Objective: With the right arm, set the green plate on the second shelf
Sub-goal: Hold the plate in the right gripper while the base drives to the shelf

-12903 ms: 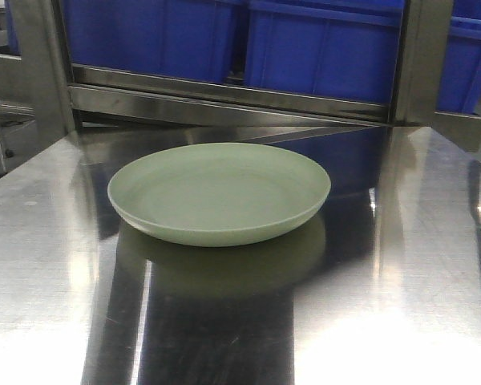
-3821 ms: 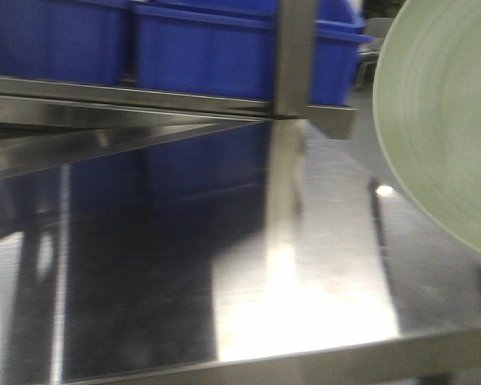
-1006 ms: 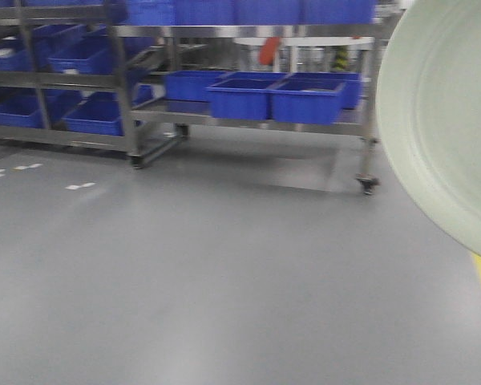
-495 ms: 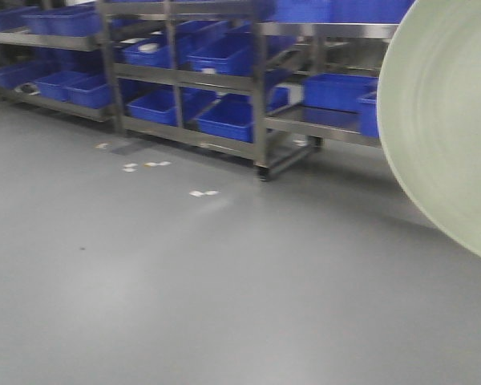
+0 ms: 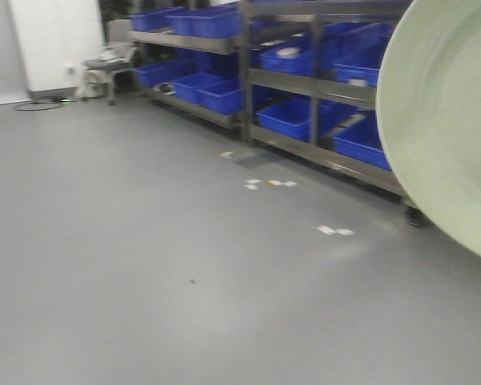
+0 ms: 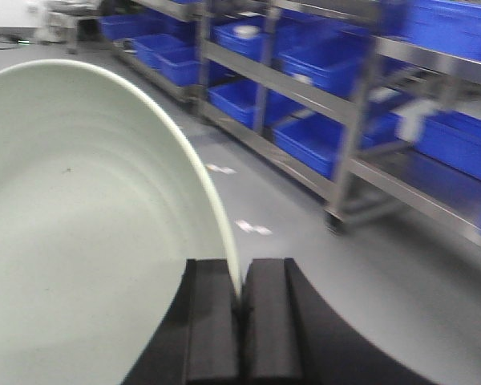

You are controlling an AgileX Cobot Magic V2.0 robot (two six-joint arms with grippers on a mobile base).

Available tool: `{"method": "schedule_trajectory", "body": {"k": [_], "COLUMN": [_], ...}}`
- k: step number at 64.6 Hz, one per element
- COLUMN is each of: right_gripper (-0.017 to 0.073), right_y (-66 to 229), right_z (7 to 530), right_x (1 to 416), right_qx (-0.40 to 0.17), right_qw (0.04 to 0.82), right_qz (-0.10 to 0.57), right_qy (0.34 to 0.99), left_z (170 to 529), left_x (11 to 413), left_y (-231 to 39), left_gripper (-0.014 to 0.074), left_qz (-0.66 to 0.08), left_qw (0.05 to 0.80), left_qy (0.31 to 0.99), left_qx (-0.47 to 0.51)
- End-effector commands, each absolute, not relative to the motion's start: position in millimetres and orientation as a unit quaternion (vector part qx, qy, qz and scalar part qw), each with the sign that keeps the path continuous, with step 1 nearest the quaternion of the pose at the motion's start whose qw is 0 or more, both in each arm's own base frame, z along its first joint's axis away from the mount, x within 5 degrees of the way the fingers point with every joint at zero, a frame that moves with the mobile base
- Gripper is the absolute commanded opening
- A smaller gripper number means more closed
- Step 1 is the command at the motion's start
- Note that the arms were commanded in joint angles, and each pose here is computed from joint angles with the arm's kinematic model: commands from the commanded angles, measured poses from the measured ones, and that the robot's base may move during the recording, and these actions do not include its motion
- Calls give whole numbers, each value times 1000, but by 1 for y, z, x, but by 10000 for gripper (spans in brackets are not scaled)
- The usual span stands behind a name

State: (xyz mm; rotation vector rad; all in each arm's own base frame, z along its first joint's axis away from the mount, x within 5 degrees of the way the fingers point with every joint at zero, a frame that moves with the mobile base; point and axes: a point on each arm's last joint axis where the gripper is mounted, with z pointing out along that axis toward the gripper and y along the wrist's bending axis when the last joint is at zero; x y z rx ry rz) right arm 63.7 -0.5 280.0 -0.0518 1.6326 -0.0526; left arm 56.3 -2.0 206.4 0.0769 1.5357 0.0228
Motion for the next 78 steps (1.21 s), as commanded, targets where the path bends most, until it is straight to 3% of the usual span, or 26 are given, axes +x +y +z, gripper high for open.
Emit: {"method": "schedule_trajectory", "body": {"k": [1,78], "right_gripper": [57,57], "right_y": [0,0], "right_z": [300,299], "right_x": [63,63], "right_qx": [-18,-18], "right_qw": [730,729], "right_qz": [-23,-23], "right_qy": [683,684], "left_z": [201,201], "left_x": [56,56], "left_y": [-2,-2], "left_gripper": [130,130], "left_qz": [8,8], "left_qw": [738,738], "left_qy": [674,674], "left_qx": [34,34]}}
